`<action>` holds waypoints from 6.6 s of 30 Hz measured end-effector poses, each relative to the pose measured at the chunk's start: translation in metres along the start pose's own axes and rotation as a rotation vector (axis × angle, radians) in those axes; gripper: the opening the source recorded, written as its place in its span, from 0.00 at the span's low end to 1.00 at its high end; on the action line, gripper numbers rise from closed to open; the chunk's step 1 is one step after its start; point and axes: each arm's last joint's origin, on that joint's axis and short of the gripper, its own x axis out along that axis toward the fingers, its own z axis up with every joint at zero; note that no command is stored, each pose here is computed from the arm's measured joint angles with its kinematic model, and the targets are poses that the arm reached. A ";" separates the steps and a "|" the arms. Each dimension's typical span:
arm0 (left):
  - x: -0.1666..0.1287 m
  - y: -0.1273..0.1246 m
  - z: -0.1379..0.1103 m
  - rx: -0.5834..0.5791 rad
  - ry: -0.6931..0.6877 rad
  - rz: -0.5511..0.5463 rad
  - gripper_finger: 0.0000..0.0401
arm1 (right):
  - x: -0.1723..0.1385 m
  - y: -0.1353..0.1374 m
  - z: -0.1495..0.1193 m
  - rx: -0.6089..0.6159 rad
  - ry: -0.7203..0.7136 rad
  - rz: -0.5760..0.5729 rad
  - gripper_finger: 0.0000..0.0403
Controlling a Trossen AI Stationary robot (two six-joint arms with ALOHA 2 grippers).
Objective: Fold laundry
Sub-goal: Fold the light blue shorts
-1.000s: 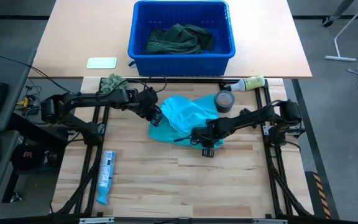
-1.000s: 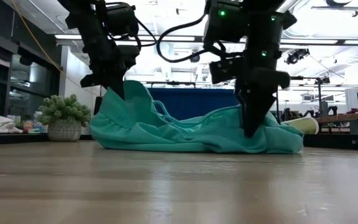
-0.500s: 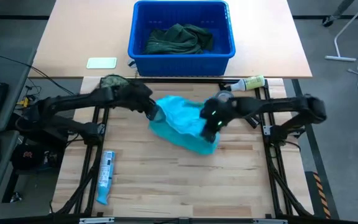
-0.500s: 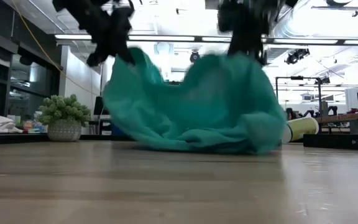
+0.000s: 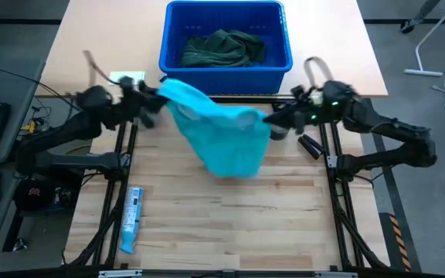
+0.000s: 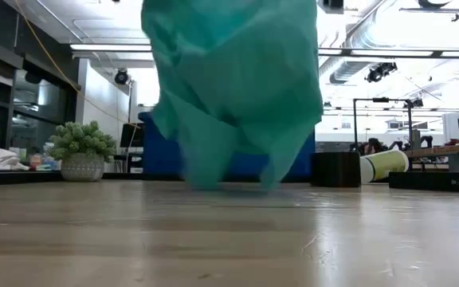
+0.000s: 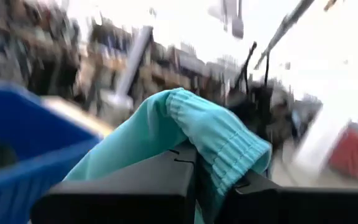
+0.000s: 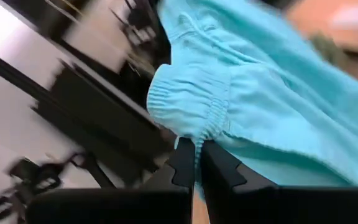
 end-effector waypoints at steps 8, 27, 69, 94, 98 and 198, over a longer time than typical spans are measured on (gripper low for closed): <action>-0.032 0.000 0.022 0.032 -0.159 0.132 0.00 | -0.028 0.013 0.004 -0.030 -0.058 0.035 0.00; -0.013 0.022 0.010 0.301 -0.060 0.380 0.00 | -0.045 -0.012 0.024 -0.145 -0.182 -0.159 0.00; -0.055 0.053 -0.247 -0.653 1.446 0.258 0.04 | 0.088 -0.065 -0.183 -0.075 1.218 -0.627 0.00; -0.026 -0.001 -0.215 -1.088 1.501 -0.493 0.43 | 0.057 -0.035 -0.170 0.005 1.313 -0.403 0.33; -0.024 0.005 -0.215 -1.068 1.451 -0.465 0.41 | 0.043 -0.035 -0.151 -0.049 1.172 -0.526 0.32; 0.025 0.122 -0.257 0.080 0.701 0.603 0.00 | 0.131 -0.108 -0.270 0.525 0.701 -0.661 0.00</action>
